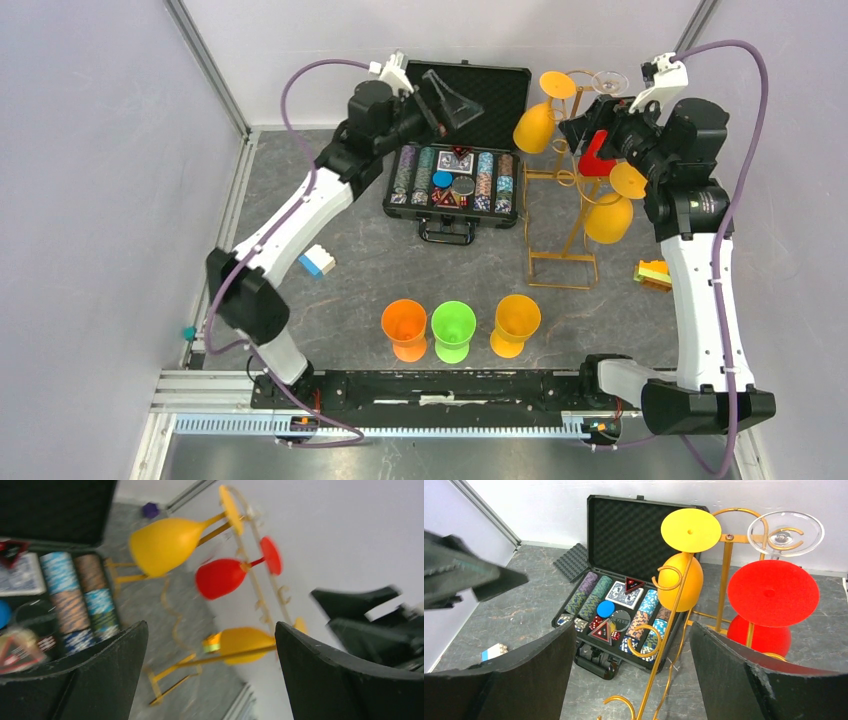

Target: Place the wine glass upside down on the wine glass rack

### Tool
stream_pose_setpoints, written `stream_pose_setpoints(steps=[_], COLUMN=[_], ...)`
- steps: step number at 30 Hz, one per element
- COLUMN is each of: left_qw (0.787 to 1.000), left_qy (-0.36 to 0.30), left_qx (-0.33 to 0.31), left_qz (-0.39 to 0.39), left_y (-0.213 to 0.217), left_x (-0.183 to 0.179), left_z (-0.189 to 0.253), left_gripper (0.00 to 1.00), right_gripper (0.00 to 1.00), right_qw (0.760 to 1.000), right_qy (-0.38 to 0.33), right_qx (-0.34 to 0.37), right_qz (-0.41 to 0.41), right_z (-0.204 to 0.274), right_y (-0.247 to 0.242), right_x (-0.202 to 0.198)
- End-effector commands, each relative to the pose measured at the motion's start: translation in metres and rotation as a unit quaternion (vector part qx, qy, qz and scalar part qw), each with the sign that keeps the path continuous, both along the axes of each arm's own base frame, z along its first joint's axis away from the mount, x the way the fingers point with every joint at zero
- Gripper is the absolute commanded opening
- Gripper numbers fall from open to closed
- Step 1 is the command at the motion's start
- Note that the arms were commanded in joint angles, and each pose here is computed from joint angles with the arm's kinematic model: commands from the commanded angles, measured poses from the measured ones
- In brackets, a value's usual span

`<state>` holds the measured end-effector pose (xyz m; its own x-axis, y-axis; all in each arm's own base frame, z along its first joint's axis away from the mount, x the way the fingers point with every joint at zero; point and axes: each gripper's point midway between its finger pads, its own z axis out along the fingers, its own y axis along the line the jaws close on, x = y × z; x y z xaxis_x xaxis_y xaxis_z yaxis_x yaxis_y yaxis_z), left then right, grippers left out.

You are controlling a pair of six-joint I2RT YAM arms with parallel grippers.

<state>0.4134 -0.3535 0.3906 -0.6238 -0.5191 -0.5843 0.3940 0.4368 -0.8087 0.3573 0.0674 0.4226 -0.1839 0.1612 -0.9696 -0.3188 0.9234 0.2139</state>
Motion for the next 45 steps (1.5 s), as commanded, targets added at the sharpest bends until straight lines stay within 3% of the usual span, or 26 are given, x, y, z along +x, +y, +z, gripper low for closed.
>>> stream_pose_setpoints(steps=[1, 9, 12, 17, 19, 21, 25, 27, 30, 37, 45], left_qw=[0.984, 0.951, 0.940, 0.917, 0.890, 0.846, 0.763, 0.737, 0.708, 0.672, 0.654], left_qy=[-0.046, -0.142, -0.204, -0.228, -0.264, -0.329, -0.466, -0.503, -0.526, -0.532, -0.530], left_qx=[0.171, 0.266, 0.275, 0.287, 0.283, 0.279, 0.274, 0.257, 0.240, 0.286, 0.291], left_qz=[0.010, 0.065, 0.000, -0.154, -0.241, -0.312, -0.354, -0.371, -0.405, -0.429, -0.455], left_y=[0.052, 0.137, 0.142, 0.139, 0.136, 0.137, 0.147, 0.148, 0.147, 0.152, 0.147], left_x=[-0.032, -0.095, -0.139, -0.211, -0.247, -0.280, -0.318, -0.333, -0.347, -0.338, -0.334], left_z=[-0.046, -0.073, -0.072, -0.092, -0.099, -0.101, -0.088, -0.085, -0.092, -0.122, -0.143], left_gripper=[1.00, 1.00, 1.00, 1.00, 0.94, 0.94, 0.96, 0.93, 0.83, 0.83, 0.83], right_gripper=[0.87, 0.87, 0.87, 0.87, 0.87, 0.87, 0.88, 0.88, 0.88, 0.88, 0.89], right_qw=[1.000, 1.000, 0.999, 0.996, 0.994, 0.992, 0.990, 0.990, 0.989, 0.990, 0.991], right_qy=[-0.009, 0.018, 0.036, 0.073, 0.089, 0.102, 0.114, 0.117, 0.114, 0.098, 0.076], right_qx=[0.012, 0.015, 0.022, 0.044, 0.055, 0.063, 0.074, 0.076, 0.082, 0.090, 0.091], right_qz=[0.001, 0.002, 0.004, 0.028, 0.030, 0.031, 0.034, 0.037, 0.042, 0.056, 0.060], right_z=[0.004, -0.016, -0.030, -0.053, -0.065, -0.074, -0.083, -0.087, -0.088, -0.073, -0.054], right_y=[0.001, 0.002, 0.003, 0.020, 0.022, 0.024, 0.026, 0.027, 0.029, 0.034, 0.035], right_x=[0.007, 0.015, 0.018, 0.017, 0.015, 0.012, 0.003, -0.002, -0.009, -0.015, -0.018])
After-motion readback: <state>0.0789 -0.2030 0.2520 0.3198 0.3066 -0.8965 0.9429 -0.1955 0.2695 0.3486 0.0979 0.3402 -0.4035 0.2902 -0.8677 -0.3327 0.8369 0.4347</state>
